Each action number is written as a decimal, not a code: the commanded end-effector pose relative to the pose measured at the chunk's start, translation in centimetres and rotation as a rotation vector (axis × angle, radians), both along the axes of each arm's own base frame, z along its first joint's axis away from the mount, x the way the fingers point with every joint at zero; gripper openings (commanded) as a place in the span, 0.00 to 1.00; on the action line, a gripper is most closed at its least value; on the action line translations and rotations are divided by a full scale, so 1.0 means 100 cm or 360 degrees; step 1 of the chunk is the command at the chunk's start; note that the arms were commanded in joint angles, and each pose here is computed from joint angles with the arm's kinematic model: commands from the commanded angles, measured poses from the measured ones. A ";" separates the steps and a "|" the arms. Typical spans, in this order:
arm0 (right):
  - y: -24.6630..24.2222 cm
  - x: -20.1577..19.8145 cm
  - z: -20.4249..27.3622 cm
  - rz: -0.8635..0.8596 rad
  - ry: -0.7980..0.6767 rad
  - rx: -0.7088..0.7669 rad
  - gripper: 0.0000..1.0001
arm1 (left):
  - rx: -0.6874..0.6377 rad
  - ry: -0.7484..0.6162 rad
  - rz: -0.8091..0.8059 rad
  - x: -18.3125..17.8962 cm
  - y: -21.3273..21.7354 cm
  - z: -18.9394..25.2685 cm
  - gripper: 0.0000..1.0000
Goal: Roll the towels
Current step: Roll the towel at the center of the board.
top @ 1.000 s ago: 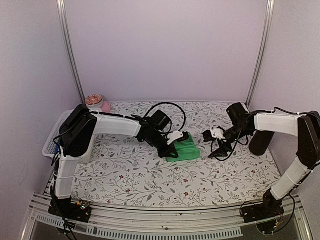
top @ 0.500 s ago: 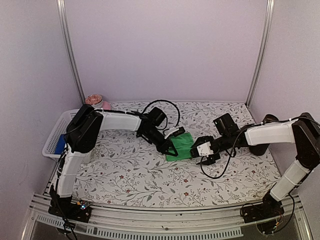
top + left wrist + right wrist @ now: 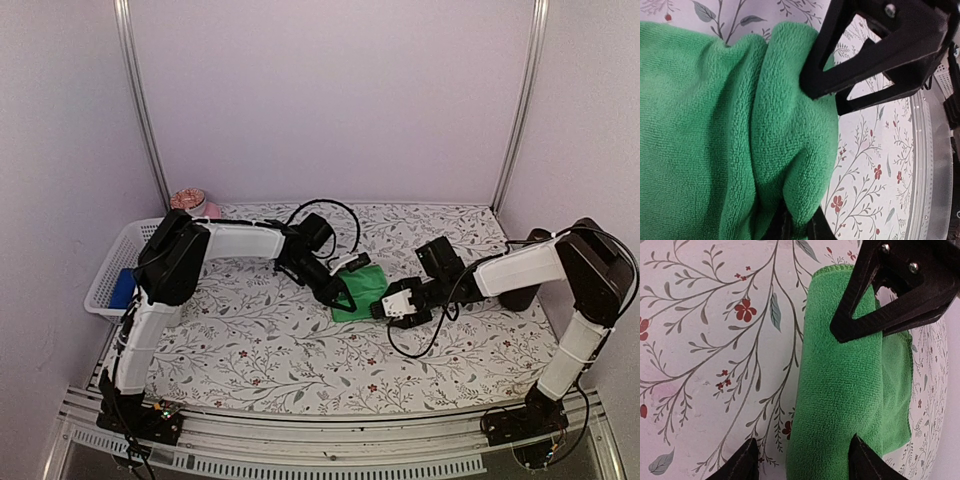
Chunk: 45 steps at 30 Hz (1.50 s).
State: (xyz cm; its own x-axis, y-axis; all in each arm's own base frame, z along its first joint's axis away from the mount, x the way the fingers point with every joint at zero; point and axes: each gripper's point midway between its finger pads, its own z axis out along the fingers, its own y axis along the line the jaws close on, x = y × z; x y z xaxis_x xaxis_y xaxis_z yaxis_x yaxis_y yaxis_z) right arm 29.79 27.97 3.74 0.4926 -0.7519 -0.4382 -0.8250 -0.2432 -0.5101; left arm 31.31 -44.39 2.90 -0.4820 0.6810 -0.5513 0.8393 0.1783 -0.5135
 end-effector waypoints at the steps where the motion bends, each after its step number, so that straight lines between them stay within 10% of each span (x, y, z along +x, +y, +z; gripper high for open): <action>1: -0.006 0.011 -0.019 -0.0117 -0.0004 -0.0096 0.57 | 0.0200 0.0118 0.0045 -0.005 0.021 -0.049 0.08; 18: -0.001 0.006 -0.047 -0.0174 0.0400 -0.0272 0.10 | 0.0202 -0.0335 0.0167 0.030 0.039 0.022 0.44; 27: 0.003 -0.012 -0.041 -0.0125 0.0677 -0.0321 0.14 | 0.0121 -0.0778 0.0369 0.032 0.069 0.075 0.51; 30: 0.009 -0.014 -0.036 -0.0124 0.0782 -0.0310 0.16 | 0.0053 -0.1035 0.0373 0.017 0.072 0.088 0.73; 45: 0.012 -0.051 -0.024 -0.0032 0.1381 -0.0377 0.17 | 0.0106 -0.1913 0.0090 -0.054 0.033 0.062 0.78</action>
State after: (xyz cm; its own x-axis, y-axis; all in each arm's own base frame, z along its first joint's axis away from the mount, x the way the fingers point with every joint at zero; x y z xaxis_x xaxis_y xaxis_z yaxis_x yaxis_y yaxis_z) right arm 30.39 31.20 3.38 0.1749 -0.8272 -0.5341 -0.9702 -0.2370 0.0494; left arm 25.06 -39.46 8.69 0.1731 0.7038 -0.6890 0.8683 0.2212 0.4440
